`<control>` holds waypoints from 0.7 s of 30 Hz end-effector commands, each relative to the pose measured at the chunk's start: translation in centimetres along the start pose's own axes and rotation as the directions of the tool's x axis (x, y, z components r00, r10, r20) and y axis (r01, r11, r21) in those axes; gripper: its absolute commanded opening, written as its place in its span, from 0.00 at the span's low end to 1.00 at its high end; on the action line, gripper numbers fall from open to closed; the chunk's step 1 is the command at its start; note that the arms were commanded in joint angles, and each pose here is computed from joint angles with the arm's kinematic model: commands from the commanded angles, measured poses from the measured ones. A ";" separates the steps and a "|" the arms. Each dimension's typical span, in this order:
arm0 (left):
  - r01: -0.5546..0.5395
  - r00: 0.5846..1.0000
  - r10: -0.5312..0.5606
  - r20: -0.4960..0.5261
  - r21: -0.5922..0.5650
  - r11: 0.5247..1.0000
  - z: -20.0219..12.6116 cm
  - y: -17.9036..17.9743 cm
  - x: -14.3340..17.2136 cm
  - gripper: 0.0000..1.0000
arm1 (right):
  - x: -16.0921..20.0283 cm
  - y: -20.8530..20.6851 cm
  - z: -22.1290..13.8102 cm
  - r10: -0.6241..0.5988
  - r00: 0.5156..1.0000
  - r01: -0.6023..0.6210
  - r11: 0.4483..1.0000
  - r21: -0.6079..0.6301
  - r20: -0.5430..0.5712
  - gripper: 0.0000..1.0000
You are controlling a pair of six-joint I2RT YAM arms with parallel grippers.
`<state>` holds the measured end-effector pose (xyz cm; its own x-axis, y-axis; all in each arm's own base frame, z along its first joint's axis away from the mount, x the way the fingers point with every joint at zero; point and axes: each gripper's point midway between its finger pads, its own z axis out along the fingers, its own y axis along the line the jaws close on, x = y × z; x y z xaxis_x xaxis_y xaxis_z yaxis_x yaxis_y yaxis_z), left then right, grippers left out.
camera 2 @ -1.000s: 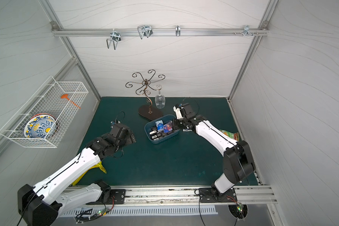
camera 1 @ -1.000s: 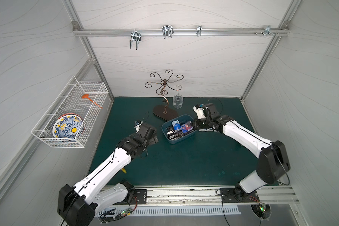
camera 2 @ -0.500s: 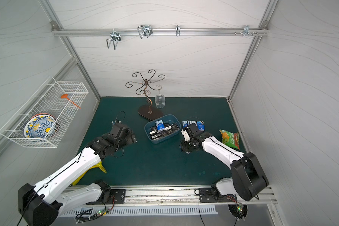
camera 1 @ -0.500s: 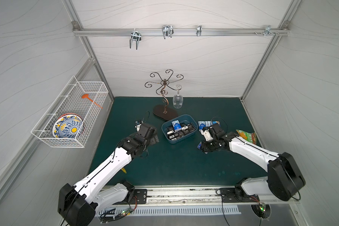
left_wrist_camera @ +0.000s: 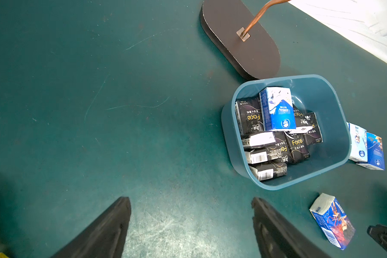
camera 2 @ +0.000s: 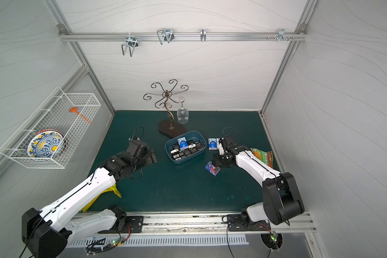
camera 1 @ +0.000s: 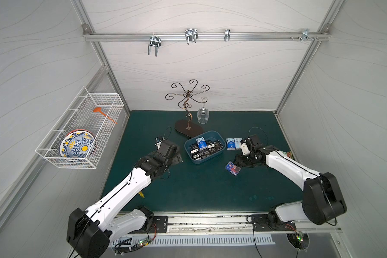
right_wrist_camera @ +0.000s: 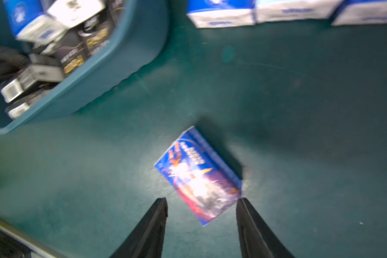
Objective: Take the pocket tissues out of the storage box
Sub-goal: Move the pocket tissues to the center of the board.
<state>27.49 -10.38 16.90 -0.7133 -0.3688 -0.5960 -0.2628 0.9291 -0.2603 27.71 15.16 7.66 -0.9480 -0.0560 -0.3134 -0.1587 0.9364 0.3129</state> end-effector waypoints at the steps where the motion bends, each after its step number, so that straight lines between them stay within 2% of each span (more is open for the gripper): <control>1: 0.009 0.999 -0.011 0.034 0.052 0.999 -0.6 -1.4 -1.3 0.89 | 0.6 -0.7 1.1 0.030 0.999 -0.031 0.999 -0.035 -0.027 0.58; 7: 0.012 0.999 -0.014 0.036 0.055 0.998 -0.6 -1.2 -1.2 0.89 | 0.3 0.3 2.3 0.017 0.999 -0.021 0.994 -0.104 -0.044 0.59; 16: 0.017 0.999 -0.020 0.048 0.052 0.999 -1.0 -0.7 -1.2 0.89 | 3.0 2.6 3.8 -0.064 0.990 0.049 0.992 -0.116 -0.126 0.58; 21: 0.017 0.999 -0.020 0.050 0.056 0.998 -1.1 -0.8 -1.2 0.89 | 4.2 3.5 4.1 -0.099 0.986 0.087 0.992 -0.091 -0.134 0.58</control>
<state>27.41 -10.46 17.64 -0.7001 -0.3785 -0.6054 -0.2522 0.9244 -0.2863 24.84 19.83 4.10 -0.9547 -0.1960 -0.2240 -0.2717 0.8812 0.3868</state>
